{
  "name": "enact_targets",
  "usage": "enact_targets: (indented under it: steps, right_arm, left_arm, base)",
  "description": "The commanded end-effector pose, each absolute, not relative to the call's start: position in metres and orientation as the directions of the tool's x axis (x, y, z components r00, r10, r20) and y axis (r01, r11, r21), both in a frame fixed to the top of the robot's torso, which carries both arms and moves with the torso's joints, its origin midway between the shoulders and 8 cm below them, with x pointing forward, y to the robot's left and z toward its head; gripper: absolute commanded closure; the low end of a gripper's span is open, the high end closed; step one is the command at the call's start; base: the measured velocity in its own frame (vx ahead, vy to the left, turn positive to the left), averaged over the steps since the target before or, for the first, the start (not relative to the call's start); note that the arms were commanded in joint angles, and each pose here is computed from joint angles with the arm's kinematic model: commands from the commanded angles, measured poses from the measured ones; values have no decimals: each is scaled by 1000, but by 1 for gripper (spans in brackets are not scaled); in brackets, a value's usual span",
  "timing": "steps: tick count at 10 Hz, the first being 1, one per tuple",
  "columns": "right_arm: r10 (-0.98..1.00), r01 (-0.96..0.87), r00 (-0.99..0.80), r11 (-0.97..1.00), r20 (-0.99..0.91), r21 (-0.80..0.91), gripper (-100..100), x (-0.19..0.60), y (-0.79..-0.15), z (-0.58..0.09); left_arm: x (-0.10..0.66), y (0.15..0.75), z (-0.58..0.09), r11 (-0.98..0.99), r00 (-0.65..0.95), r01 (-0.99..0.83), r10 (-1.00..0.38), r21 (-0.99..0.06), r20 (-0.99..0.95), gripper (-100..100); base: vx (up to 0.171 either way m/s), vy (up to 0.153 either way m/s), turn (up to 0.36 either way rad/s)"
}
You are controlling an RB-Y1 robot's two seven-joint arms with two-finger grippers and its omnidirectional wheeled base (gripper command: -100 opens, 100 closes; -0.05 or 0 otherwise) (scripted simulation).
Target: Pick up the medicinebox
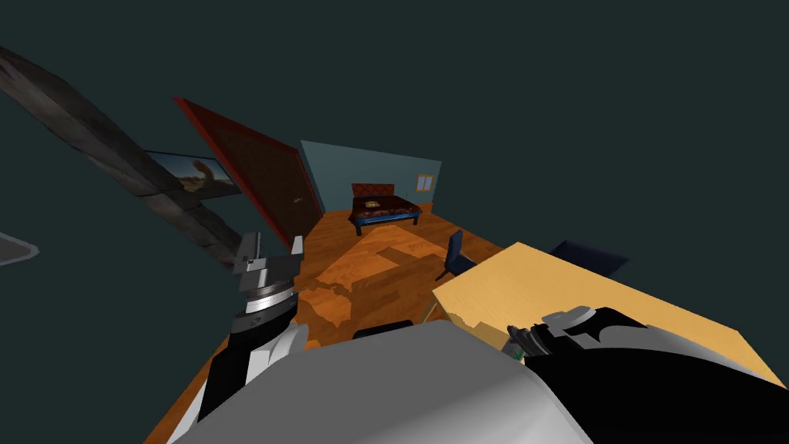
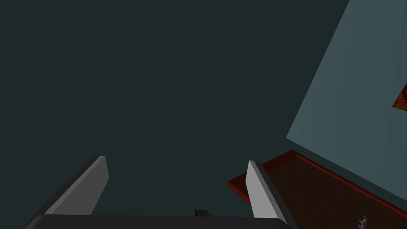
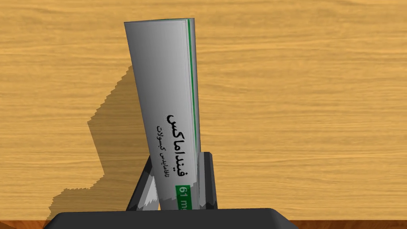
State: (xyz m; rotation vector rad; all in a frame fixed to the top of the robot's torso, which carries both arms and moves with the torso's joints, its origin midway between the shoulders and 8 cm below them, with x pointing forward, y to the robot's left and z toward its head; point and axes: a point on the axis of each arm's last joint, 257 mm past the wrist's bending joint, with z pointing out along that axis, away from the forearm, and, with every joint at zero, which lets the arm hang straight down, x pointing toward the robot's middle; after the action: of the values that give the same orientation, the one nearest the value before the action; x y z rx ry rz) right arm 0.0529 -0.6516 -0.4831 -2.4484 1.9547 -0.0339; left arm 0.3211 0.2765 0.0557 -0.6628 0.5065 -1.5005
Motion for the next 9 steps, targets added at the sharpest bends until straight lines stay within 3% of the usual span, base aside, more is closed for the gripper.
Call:
enact_targets:
  steps: [1, 8, 9]
  right_arm:
    - [-966, -965, 260, -260, 10, -23, 100, 54, -653, -479]
    - [-928, -928, 372, -373, 11, -26, 100, 54, -660, -466]
    - [-926, -926, 377, -377, 11, -25, 0, 53, -660, -465]
  left_arm:
    - [321, 277, 56, -46, 25, 734, -995, -677, 95, 0]
    - [321, 276, 56, -46, 25, 734, -995, -677, 95, 0]
    - [321, 276, 56, -46, 25, 734, -995, -677, 95, 0]
  base:
    - [177, 28, -229]
    - [133, 32, -201]
    - [9, 6, 10]
